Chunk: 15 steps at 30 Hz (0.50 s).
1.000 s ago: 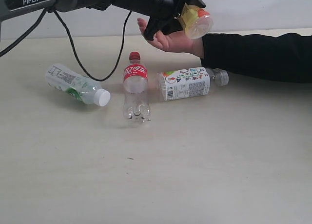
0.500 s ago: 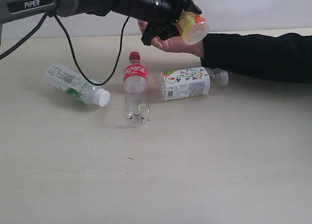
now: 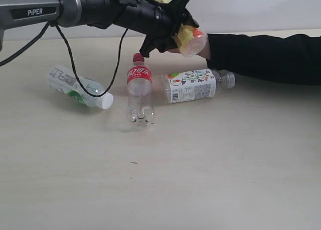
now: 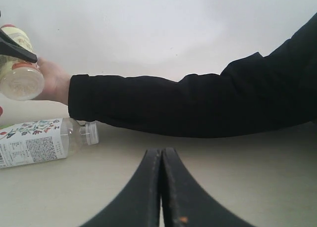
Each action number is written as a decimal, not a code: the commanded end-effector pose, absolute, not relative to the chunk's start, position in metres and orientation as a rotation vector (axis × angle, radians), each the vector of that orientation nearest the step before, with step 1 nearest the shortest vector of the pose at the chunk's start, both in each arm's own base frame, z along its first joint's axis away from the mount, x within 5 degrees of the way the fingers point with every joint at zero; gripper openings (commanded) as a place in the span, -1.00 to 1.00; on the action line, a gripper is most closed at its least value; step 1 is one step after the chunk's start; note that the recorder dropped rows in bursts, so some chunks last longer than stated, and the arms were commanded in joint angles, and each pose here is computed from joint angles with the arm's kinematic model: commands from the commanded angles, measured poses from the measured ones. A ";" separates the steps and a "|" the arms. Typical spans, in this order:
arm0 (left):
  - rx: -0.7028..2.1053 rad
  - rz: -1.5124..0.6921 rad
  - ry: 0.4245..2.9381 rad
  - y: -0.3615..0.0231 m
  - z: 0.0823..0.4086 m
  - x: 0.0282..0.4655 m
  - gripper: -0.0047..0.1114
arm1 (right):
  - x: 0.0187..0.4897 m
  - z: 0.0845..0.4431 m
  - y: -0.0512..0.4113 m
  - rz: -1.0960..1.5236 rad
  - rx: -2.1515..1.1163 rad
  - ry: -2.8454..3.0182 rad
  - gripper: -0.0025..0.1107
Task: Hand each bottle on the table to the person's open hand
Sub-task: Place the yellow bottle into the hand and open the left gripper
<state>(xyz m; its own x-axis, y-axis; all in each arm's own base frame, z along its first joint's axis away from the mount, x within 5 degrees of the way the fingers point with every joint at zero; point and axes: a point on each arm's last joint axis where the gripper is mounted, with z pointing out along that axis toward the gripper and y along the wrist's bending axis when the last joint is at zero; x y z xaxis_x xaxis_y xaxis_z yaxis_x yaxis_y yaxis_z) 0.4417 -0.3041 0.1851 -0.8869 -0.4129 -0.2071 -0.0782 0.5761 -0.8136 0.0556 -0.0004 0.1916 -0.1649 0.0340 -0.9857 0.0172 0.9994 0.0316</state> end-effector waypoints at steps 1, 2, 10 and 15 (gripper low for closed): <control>-0.423 -1.231 2.495 -0.300 0.166 0.444 -0.92 | 0.055 0.191 -0.001 0.007 0.038 1.730 -0.96; -0.418 -1.234 2.510 -0.299 0.162 0.444 -0.92 | 0.055 0.191 -0.001 0.007 0.038 1.730 -0.96; -0.377 -1.308 2.543 -0.290 0.158 0.447 -0.89 | 0.055 0.191 -0.001 0.007 0.038 1.730 -0.96; -0.360 -1.325 2.561 -0.285 0.158 0.448 -0.33 | 0.055 0.191 -0.001 0.007 0.038 1.730 -0.96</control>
